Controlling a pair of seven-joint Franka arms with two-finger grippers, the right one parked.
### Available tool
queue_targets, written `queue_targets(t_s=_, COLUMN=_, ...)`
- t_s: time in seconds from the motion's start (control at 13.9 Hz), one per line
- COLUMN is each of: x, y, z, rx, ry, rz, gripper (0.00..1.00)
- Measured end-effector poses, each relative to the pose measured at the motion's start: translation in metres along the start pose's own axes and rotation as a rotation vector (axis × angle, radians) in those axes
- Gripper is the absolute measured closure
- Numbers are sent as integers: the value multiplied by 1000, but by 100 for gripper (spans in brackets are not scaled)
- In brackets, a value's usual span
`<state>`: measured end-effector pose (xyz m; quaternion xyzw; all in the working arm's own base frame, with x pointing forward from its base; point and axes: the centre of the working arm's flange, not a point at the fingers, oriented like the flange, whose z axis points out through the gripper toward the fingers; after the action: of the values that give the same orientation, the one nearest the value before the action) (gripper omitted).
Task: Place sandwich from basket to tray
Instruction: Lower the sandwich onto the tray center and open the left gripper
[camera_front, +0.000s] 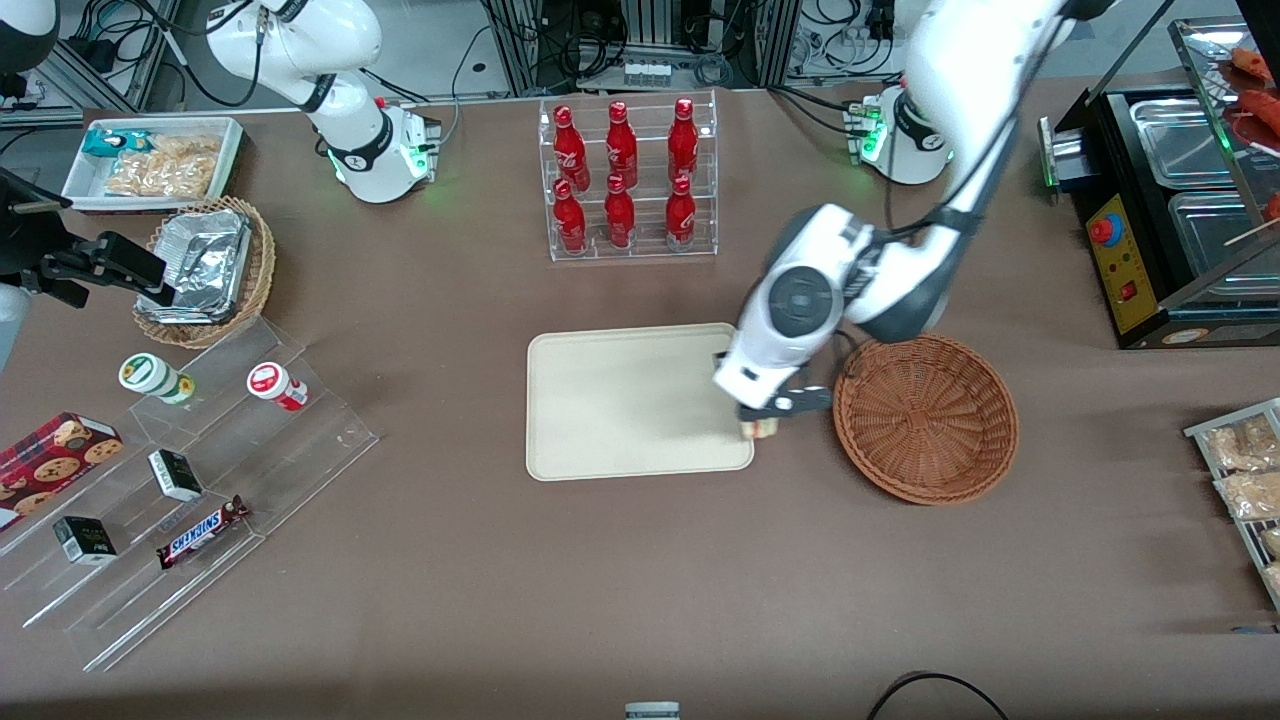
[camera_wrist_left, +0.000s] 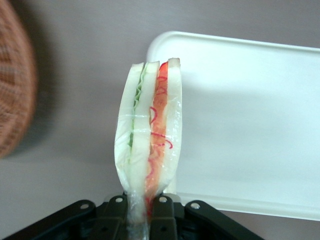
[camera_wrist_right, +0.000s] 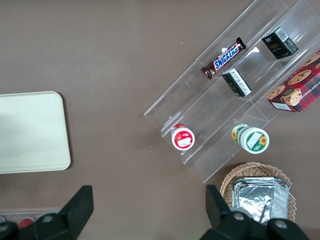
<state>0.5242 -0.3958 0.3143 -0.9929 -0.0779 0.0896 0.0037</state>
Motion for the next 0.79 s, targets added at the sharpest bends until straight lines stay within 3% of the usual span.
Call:
queue_targets(t_s=0.43, x=-37, y=80, z=26, rx=-106, ry=72, rz=35, gripper=85)
queue_targets(t_s=0.58, x=-42, y=99, z=36, rx=-95, ry=96, rz=30, gripper=85)
queue_targets(t_s=0.79, x=-36, y=113, z=56, rx=-50, ry=155, rz=0, gripper=85)
